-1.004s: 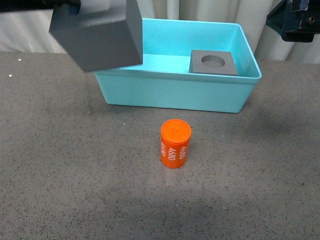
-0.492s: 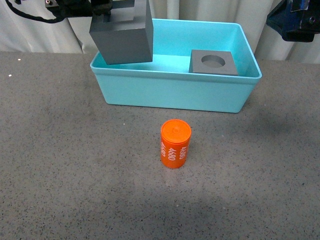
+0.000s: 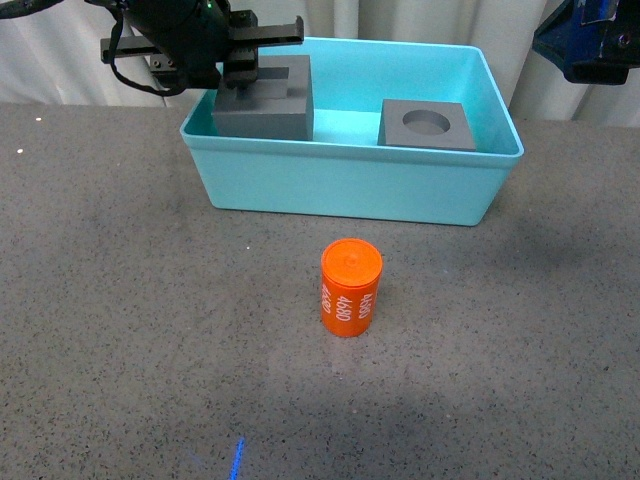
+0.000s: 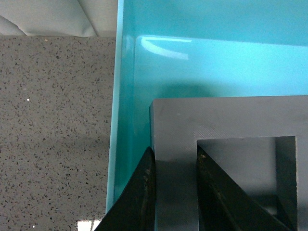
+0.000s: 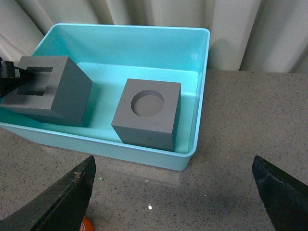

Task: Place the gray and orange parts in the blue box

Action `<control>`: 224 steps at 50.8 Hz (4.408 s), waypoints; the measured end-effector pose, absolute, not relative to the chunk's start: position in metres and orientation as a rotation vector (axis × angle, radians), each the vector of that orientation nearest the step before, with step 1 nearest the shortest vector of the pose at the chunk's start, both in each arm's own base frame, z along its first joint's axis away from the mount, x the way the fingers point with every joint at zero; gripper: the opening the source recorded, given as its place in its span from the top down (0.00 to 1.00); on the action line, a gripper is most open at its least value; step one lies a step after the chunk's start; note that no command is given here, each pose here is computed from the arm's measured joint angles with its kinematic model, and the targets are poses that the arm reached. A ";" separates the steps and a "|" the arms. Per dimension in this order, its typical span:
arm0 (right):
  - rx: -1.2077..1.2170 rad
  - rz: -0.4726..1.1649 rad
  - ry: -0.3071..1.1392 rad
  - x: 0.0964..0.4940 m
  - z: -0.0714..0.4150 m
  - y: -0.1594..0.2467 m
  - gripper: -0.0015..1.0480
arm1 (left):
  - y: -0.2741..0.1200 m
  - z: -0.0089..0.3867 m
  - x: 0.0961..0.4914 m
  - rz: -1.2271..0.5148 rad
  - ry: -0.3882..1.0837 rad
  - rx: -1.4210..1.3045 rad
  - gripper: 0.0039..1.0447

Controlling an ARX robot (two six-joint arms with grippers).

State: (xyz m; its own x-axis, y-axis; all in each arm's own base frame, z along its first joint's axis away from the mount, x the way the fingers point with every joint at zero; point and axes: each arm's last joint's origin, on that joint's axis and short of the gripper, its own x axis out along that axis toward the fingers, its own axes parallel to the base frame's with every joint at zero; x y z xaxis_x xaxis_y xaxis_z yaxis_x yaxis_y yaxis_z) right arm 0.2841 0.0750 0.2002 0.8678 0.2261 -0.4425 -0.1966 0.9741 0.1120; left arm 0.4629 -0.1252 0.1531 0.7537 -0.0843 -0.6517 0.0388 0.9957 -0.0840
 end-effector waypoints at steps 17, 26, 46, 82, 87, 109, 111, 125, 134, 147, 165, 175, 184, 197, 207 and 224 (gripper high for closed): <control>0.064 0.221 0.471 0.284 0.200 0.075 0.09 | -0.125 0.145 0.463 -0.051 0.742 -0.041 0.83; 0.064 0.222 0.471 0.284 0.200 0.075 0.09 | -0.124 0.142 0.462 -0.046 0.751 -0.037 0.62; 0.064 0.222 0.471 0.284 0.200 0.075 0.09 | -0.121 0.159 0.454 -0.042 0.687 -0.063 0.09; 0.064 0.222 0.471 0.284 0.200 0.075 0.09 | -0.027 0.193 0.261 -0.003 0.005 -0.018 0.75; 0.064 0.221 0.471 0.284 0.200 0.075 0.09 | -0.021 0.185 0.241 -0.004 0.015 -0.014 0.94; 0.064 0.221 0.471 0.284 0.200 0.075 0.09 | 0.000 0.169 0.177 0.001 -0.006 -0.007 0.97; 0.064 0.221 0.471 0.284 0.200 0.075 0.09 | 0.000 0.164 0.172 0.000 0.009 -0.007 0.97; 0.064 0.221 0.471 0.284 0.200 0.075 0.09 | 0.000 0.163 0.148 0.000 0.014 -0.007 0.97; 0.064 0.221 0.471 0.284 0.200 0.075 0.09 | 0.000 0.168 0.137 0.000 -0.006 -0.007 0.97; 0.064 0.221 0.471 0.284 0.200 0.075 0.09 | 0.000 0.172 0.128 0.000 -0.016 -0.007 0.97; 0.064 0.221 0.471 0.284 0.200 0.075 0.09 | 0.000 0.173 0.116 0.000 -0.022 -0.007 0.97; 0.064 0.221 0.471 0.284 0.200 0.075 0.09 | 0.000 0.173 0.112 0.000 -0.022 -0.007 0.97; 0.064 0.221 0.471 0.284 0.200 0.075 0.09 | 0.000 0.173 0.108 0.000 -0.022 -0.007 0.97; 0.064 0.221 0.470 0.284 0.200 0.075 0.09 | 0.000 0.169 0.097 -0.002 -0.015 -0.005 0.97; -0.145 0.166 0.330 0.288 0.201 0.084 0.09 | 0.000 0.169 0.097 -0.002 -0.015 -0.005 0.63; -0.342 0.744 0.860 0.320 0.169 0.158 0.09 | 0.000 0.169 0.097 -0.002 -0.015 -0.004 0.06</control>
